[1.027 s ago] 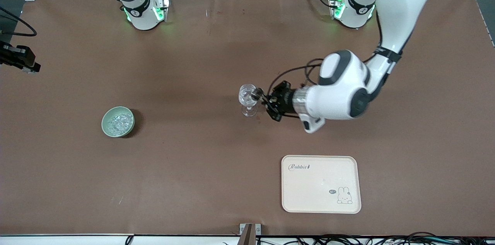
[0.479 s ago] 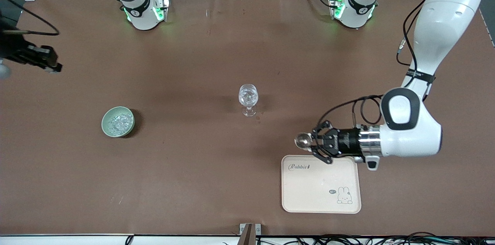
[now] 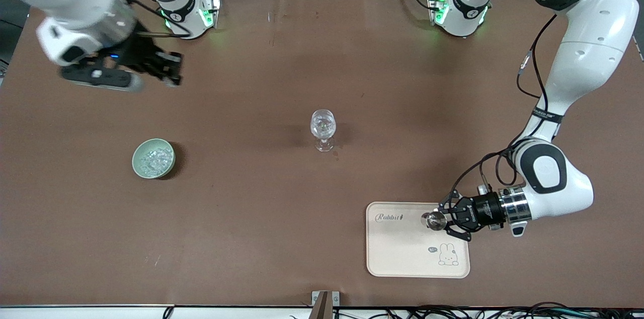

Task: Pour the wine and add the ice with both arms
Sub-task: 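Carry the jigger to the tray while the right gripper brings the cube, then drop the ice cube into the glass while the left gripper lowers the jigger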

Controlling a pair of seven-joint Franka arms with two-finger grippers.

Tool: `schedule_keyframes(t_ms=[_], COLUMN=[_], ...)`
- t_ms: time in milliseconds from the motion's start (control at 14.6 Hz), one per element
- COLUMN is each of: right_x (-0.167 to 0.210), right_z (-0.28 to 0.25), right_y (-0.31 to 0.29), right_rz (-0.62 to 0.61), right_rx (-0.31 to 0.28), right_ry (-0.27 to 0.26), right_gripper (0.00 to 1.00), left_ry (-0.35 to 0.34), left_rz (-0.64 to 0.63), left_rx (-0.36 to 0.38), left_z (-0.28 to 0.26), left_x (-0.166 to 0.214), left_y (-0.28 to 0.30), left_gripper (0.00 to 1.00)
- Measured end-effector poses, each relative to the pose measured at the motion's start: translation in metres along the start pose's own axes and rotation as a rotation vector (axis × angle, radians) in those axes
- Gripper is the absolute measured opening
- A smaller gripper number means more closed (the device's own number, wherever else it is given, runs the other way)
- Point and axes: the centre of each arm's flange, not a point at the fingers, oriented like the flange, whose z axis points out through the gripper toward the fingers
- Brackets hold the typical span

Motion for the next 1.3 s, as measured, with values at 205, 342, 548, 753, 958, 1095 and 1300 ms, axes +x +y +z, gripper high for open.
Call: schedule_keyframes(t_ms=[205,342,548,753,958,1095,1300], right_x=[-0.016,-0.030,-0.036,-0.025,-0.015,-0.017,-0.029], right_z=[0.048,0.078,0.115,0.151,0.181,0.196,0.211], right_y=[-0.072,-0.116,-0.166,-0.190,-0.200,-0.206,-0.217], right_rz=[0.078,0.144,0.192,0.195,0.197,0.189,0.170], right_rx=[0.001,-0.009,0.003,0.033,0.036,0.025,0.006], right_ry=[-0.004,-0.014,-0.005,0.018,0.022,0.014,0.001], right_gripper=[0.25,0.25,0.25,0.25,0.25,0.25,0.25], left_ry=[-0.038,-0.053,-0.057,-0.076,-0.100,-0.100,-0.098], left_rz=[0.024,0.046,0.042,0.033,0.028,0.025,0.023], left_rx=[-0.038,-0.058,-0.066,-0.075,-0.093,-0.093,-0.093], left_z=[-0.002,-0.001,0.001,0.006,0.007,0.008,0.008], left_x=[0.041,0.069,0.095,0.111,0.119,0.122,0.126], left_y=[0.007,0.009,0.011,0.009,0.010,0.009,0.009], left_gripper=[0.22,0.22,0.22,0.22,0.22,0.26,0.41])
